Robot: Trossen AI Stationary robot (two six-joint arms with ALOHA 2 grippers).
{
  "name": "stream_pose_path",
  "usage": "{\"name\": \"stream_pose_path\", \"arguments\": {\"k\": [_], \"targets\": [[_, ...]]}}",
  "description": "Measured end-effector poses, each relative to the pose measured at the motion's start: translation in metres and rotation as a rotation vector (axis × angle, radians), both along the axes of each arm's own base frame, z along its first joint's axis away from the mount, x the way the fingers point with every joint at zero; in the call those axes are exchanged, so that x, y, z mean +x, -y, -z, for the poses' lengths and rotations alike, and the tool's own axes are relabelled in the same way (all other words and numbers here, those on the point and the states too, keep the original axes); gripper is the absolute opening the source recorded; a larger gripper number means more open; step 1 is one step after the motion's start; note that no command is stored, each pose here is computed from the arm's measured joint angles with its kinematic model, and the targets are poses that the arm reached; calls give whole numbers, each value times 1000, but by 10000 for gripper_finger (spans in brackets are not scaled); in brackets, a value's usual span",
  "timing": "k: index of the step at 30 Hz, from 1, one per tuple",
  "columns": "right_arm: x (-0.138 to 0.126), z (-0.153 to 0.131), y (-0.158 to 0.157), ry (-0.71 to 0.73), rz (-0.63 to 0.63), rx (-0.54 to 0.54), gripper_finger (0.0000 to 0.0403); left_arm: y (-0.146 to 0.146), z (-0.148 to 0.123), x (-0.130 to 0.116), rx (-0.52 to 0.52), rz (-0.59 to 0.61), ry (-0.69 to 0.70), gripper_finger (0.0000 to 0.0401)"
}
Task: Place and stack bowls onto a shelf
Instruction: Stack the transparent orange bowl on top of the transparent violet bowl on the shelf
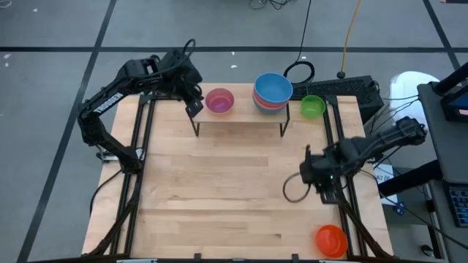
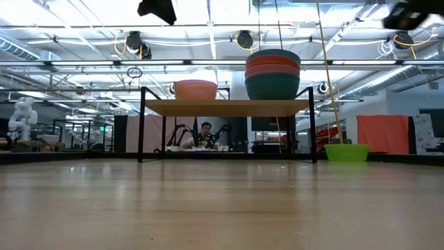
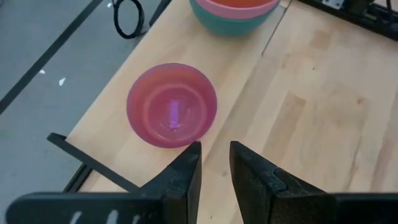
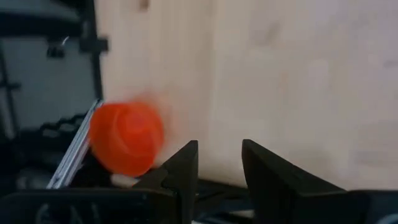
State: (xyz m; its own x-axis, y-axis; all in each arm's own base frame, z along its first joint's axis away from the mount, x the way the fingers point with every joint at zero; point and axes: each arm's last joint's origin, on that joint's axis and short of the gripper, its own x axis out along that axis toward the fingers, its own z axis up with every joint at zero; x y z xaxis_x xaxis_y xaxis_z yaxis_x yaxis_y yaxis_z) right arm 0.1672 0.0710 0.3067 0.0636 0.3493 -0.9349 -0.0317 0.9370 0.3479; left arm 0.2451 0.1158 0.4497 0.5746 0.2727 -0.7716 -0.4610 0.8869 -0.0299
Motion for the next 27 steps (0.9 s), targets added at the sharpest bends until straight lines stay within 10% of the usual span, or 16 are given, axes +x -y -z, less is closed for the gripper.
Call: {"name": "stream_pose_path", "arguments": {"k": [16, 27], "targets": [[-17, 76, -64, -3, -134, 189, 116, 11, -2, 2, -58, -41, 32, 88], [-41, 113, -73, -57, -162, 117, 116, 12, -2, 3, -101, -93, 53, 88]]}}
